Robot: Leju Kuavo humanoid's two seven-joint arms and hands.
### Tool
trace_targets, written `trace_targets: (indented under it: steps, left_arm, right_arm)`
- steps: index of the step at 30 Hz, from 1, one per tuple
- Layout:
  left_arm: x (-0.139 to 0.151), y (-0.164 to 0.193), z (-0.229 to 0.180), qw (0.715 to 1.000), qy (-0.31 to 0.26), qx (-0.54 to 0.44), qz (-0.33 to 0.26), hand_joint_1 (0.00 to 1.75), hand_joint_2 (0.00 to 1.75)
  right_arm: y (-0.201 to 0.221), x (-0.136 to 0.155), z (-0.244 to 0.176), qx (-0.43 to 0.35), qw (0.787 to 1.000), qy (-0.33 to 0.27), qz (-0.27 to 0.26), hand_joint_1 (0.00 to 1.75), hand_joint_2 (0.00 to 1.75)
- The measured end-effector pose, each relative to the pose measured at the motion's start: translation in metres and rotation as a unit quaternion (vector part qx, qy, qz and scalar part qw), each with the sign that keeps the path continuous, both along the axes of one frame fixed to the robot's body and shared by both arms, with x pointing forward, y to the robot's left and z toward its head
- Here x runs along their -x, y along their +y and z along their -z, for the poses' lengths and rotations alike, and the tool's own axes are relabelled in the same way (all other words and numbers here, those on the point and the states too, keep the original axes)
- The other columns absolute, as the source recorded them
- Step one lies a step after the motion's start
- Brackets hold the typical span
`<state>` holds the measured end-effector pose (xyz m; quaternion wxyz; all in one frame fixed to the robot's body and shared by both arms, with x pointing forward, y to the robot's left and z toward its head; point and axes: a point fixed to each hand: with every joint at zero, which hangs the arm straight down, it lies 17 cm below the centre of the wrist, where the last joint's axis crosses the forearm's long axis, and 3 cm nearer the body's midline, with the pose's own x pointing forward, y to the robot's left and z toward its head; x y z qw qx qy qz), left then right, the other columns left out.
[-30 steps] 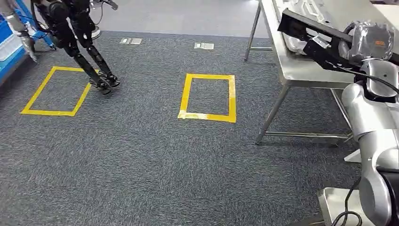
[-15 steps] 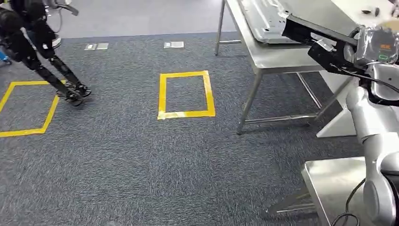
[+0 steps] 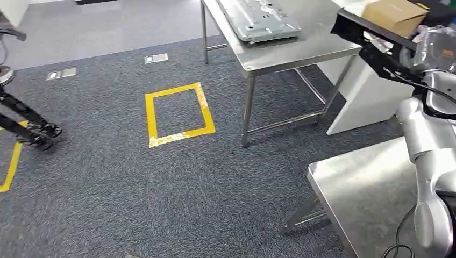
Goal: Take the parts from the cabinet and place them on the table.
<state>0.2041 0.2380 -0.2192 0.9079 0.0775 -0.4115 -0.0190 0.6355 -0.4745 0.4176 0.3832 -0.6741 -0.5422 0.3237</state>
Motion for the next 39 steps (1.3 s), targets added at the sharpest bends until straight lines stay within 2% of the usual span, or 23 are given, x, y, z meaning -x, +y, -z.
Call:
trace_targets:
  steps: [8, 13, 21, 25, 39]
  left_arm:
    - [-0.001, 0.003, 0.001, 1.000, 0.002, -0.001, -0.006, 0.00, 1.75]
    - [0.002, 0.004, 0.002, 1.000, 0.005, -0.002, -0.006, 0.00, 1.75]
    - [0.000, 0.005, 0.001, 1.000, 0.002, -0.002, -0.007, 0.00, 1.75]
    - [0.002, 0.010, 0.001, 1.000, -0.001, 0.002, -0.027, 0.00, 1.75]
    - [0.002, 0.017, 0.000, 1.000, -0.005, -0.015, -0.026, 0.00, 1.75]
  right_arm:
    - [-0.036, 0.011, 0.009, -0.010, 1.000, 0.004, 0.027, 1.66, 1.75]
    - [-0.039, 0.011, 0.025, -0.013, 0.999, 0.017, 0.030, 1.66, 1.75]
    - [-0.047, 0.014, 0.022, -0.012, 0.999, 0.015, 0.036, 1.66, 1.75]
    - [-0.045, 0.012, 0.015, -0.015, 0.999, 0.010, 0.035, 1.66, 1.75]
    - [-0.056, 0.011, 0.025, -0.016, 0.998, 0.032, 0.050, 1.66, 1.75]
